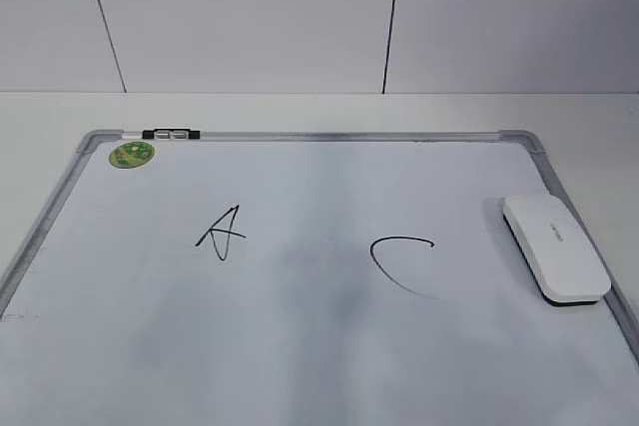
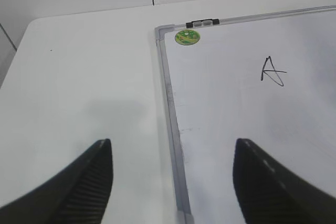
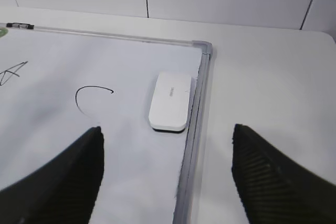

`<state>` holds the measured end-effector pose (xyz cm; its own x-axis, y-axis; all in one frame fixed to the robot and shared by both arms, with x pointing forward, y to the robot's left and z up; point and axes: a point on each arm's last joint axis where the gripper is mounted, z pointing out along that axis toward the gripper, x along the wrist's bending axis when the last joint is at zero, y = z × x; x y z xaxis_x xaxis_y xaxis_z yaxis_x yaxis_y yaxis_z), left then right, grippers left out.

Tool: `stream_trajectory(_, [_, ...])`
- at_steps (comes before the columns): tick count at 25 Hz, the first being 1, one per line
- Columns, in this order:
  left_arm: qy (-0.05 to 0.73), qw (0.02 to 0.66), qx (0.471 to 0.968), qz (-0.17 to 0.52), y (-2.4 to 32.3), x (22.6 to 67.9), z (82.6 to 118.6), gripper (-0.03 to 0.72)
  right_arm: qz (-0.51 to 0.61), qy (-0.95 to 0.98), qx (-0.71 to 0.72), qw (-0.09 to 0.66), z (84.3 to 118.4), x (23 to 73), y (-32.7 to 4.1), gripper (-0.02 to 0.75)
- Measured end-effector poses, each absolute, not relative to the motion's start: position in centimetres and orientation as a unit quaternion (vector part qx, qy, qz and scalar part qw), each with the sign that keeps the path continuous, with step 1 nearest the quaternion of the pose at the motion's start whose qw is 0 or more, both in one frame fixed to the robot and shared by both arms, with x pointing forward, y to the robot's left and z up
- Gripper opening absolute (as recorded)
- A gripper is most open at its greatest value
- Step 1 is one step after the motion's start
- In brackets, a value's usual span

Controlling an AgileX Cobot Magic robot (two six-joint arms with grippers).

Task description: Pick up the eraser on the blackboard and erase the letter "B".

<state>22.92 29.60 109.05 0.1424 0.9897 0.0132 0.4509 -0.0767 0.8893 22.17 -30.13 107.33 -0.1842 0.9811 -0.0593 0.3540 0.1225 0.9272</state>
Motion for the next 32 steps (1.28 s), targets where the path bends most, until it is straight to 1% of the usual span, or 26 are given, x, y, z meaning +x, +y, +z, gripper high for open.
stream_trajectory(4, [0.551,0.398,0.642,0.354,29.7,22.0,107.5,0.538,0.399,0.66,0.522,0.364,106.8,22.1,-30.1,0.594])
stream_trajectory(8, [0.56,0.387,0.651,0.336,29.5,22.8,105.9,0.536,0.396,0.663,0.523,0.362,106.5,22.2,-30.1,0.594])
stream_trajectory(10, [0.563,0.383,0.654,0.33,29.5,23.1,105.4,0.521,0.386,0.669,0.527,0.354,105.8,22.5,-30.1,0.594])
stream_trajectory(15, [0.564,0.381,0.655,0.328,29.5,23.2,105.2,0.446,0.372,0.684,0.526,0.342,105.1,22.6,-30.0,0.594])
stream_trajectory(19, [0.565,0.38,0.655,0.327,29.5,23.2,105.1,0.413,0.365,0.69,0.529,0.334,104.7,22.7,-30.0,0.594])
stream_trajectory(32, [0.565,0.381,0.655,0.327,29.5,23.2,105.1,0.407,0.373,0.671,0.554,0.321,104.5,22.8,-30.0,0.594])
